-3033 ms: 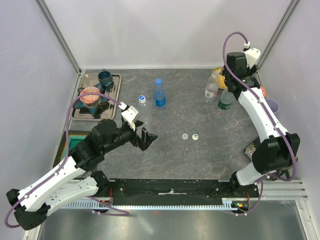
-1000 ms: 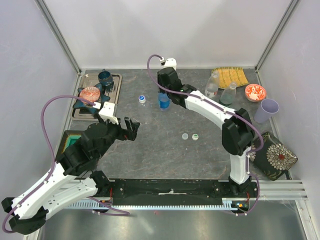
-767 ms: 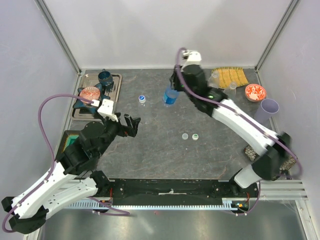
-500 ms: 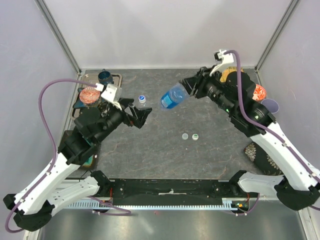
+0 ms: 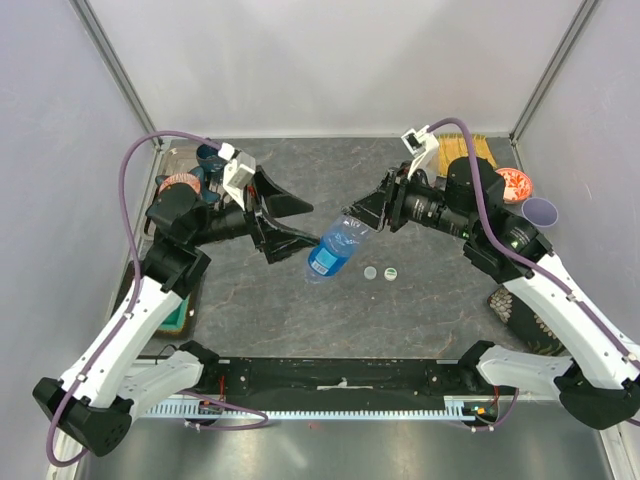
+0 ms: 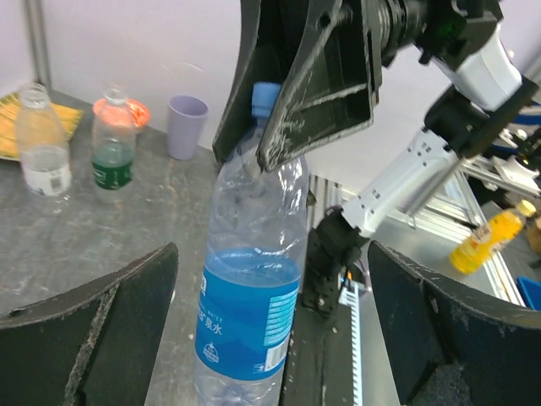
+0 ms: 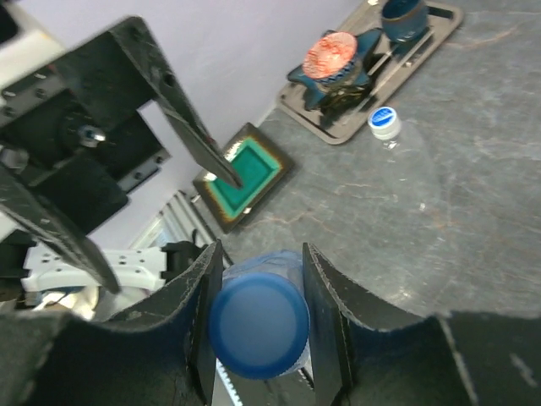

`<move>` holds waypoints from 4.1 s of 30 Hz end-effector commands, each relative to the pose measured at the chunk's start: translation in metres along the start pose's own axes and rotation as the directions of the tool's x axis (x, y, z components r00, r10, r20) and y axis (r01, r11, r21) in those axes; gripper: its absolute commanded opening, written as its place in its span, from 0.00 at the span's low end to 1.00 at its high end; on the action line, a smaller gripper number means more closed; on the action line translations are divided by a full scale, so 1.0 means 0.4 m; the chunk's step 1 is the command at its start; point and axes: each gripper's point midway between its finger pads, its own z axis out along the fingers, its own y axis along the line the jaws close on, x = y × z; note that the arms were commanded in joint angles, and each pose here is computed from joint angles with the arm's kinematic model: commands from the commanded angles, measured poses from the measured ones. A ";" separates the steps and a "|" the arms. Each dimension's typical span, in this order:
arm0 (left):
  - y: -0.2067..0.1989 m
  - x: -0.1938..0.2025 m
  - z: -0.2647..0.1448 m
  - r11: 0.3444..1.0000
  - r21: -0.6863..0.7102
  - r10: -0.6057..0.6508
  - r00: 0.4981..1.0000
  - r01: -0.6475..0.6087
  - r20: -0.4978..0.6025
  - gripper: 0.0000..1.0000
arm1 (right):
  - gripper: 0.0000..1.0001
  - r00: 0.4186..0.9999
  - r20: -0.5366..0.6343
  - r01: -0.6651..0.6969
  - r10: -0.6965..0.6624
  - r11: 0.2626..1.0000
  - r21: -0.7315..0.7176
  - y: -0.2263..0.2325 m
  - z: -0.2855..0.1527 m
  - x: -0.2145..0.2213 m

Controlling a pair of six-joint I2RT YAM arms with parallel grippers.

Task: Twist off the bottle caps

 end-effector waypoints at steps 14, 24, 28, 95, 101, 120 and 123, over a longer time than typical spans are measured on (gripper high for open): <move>-0.013 0.148 0.038 0.994 0.110 -0.003 0.987 0.020 -0.158 0.99 | 0.00 0.998 0.034 -0.042 0.051 0.970 -0.238 0.144 0.028 -0.045; -0.033 0.203 0.042 0.988 0.151 0.032 0.975 0.002 -0.221 0.85 | 0.00 1.000 0.028 -0.008 0.013 0.984 -0.181 0.119 0.057 -0.026; -0.036 0.207 0.041 0.987 0.163 0.038 0.973 0.000 -0.228 0.68 | 0.00 1.000 0.029 0.000 0.005 0.986 -0.164 0.110 0.061 -0.023; 0.183 0.169 0.058 0.741 -0.559 0.296 0.928 -0.372 -0.226 0.34 | 0.39 0.961 0.237 -0.179 0.141 0.973 0.146 -0.031 0.108 -0.095; 0.179 0.155 0.056 0.742 -0.565 0.296 0.932 -0.362 -0.208 0.34 | 0.14 0.972 0.196 -0.155 0.128 0.979 0.131 -0.028 0.116 -0.070; -0.213 0.070 0.001 0.942 0.321 0.122 0.991 -0.099 -0.054 0.31 | 0.00 0.968 -0.029 0.224 -0.249 0.913 -0.342 0.156 0.016 0.035; -0.239 0.072 -0.016 0.905 0.423 0.088 0.993 -0.044 -0.085 0.31 | 0.00 0.957 -0.034 0.246 -0.288 0.870 -0.427 0.183 -0.011 0.057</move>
